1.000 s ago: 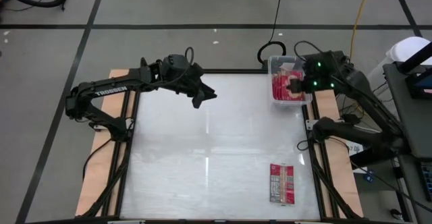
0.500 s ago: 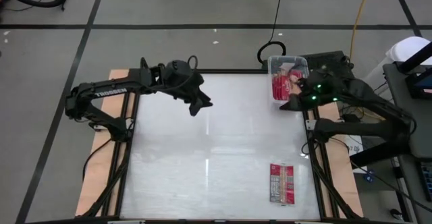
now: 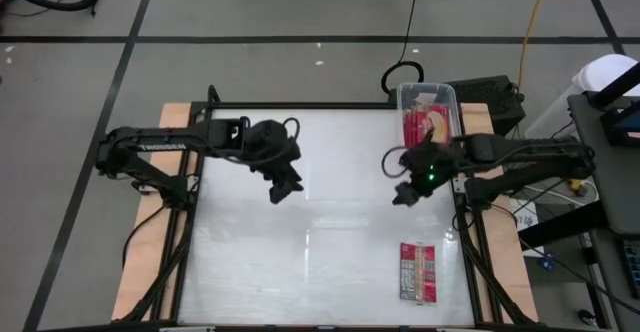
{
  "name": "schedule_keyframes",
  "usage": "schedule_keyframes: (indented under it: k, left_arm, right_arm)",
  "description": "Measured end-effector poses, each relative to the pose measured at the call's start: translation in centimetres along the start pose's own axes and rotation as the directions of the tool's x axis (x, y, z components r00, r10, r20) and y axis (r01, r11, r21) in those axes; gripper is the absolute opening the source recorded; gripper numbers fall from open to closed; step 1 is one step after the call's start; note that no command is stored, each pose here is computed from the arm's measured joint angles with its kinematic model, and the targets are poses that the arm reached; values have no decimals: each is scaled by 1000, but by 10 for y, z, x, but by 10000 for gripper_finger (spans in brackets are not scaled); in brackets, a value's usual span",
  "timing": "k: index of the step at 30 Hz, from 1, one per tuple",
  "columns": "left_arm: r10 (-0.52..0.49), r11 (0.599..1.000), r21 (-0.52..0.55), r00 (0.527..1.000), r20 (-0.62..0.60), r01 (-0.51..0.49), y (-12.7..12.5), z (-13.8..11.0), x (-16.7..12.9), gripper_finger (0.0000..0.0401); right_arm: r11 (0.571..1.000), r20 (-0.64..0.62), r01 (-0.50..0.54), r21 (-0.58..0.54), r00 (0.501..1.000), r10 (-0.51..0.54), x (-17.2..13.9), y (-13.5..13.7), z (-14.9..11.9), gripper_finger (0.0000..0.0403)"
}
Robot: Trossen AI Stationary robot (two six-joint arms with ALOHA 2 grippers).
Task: Sort popcorn bags into baskets
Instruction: Put the red popcorn bag into the transparent container
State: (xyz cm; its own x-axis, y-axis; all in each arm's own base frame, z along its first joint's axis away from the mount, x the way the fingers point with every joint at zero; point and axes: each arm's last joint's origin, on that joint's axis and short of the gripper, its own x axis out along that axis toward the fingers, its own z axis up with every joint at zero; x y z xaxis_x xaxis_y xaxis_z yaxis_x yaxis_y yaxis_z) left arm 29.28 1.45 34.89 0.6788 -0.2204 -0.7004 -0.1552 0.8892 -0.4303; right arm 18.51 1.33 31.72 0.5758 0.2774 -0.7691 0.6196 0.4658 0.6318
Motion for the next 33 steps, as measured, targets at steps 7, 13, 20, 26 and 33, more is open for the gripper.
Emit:
schedule_keyframes:
  k: [7, 13, 20, 26, 33]
  left_arm:
    - [111, 992, -62, 993, 38, -108, -8, -3, 3, 157]
    - [59, 991, -118, 998, 6, -58, -31, -14, 8, 157]
    - [109, 990, -99, 993, 46, -104, -55, -24, 22, 157]
    - [93, 981, -178, 990, 106, -73, -76, -28, 39, 157]
    - [87, 971, -232, 991, 106, -61, -96, -40, 59, 157]
  right_arm:
    - [989, -82, 0, -148, 997, -12, 9, 9, -19, 153]
    - [964, -122, 40, -261, 990, -74, 9, 7, -35, 153]
    - [861, -88, 97, -499, 983, -162, 10, 4, -45, 153]
    - [762, -110, 79, -643, 975, -194, 17, -2, -53, 153]
    - [646, -169, -46, -762, 977, -130, 49, -13, -62, 157]
